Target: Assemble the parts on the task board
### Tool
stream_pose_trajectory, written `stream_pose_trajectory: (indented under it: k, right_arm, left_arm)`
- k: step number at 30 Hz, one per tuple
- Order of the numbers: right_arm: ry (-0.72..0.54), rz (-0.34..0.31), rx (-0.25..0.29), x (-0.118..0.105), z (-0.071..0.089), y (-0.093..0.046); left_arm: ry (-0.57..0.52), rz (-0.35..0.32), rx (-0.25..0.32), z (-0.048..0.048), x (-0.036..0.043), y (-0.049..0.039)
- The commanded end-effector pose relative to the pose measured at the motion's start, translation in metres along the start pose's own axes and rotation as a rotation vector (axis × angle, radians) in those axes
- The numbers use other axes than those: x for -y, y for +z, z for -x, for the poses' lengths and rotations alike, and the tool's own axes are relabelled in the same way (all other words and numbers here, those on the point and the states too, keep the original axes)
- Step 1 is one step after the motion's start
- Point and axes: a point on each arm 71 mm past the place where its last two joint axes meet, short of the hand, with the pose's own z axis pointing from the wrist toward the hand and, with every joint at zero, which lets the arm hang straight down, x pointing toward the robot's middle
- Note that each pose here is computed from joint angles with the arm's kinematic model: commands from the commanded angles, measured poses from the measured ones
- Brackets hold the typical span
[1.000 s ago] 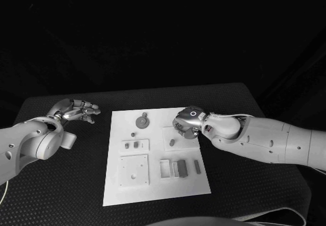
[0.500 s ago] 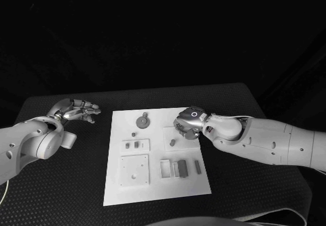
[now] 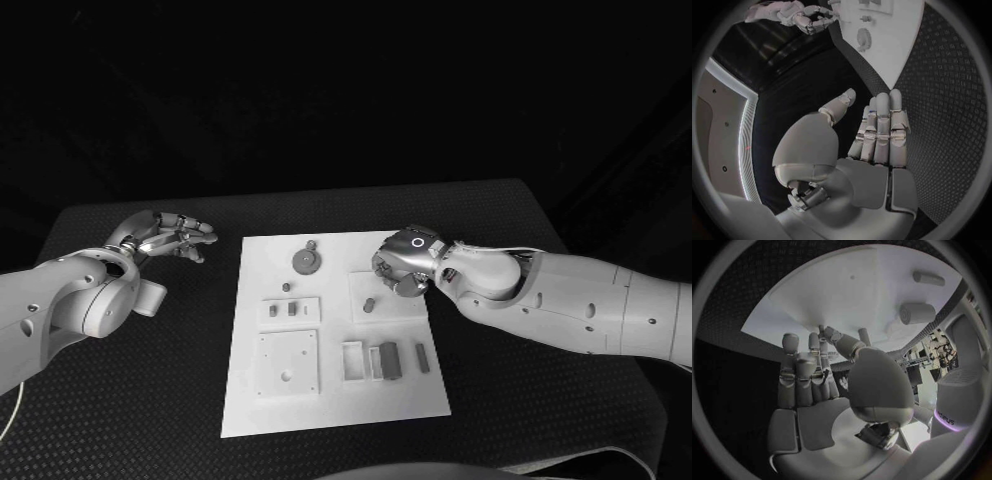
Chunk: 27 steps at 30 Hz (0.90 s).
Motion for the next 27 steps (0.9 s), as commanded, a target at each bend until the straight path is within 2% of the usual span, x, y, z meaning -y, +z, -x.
stream_pose_trajectory:
  k: [1,17,21,27]
  right_arm:
    - [0.029,-0.004,0.003,0.002,0.004,0.000]
    - [0.137,-0.022,0.006,0.009,0.022,-0.002]
    - [0.186,-0.010,0.027,0.003,0.031,0.000]
    - [0.242,0.049,0.051,-0.021,0.043,0.006]
  left_arm:
    - [0.002,-0.011,0.001,-0.0001,0.0010,0.0005]
    - [0.014,-0.007,0.011,0.0030,-0.0007,0.0016]
    - [0.014,-0.007,0.010,0.0030,-0.0007,0.0017]
    - [0.012,-0.009,0.005,0.0008,0.0003,0.0024]
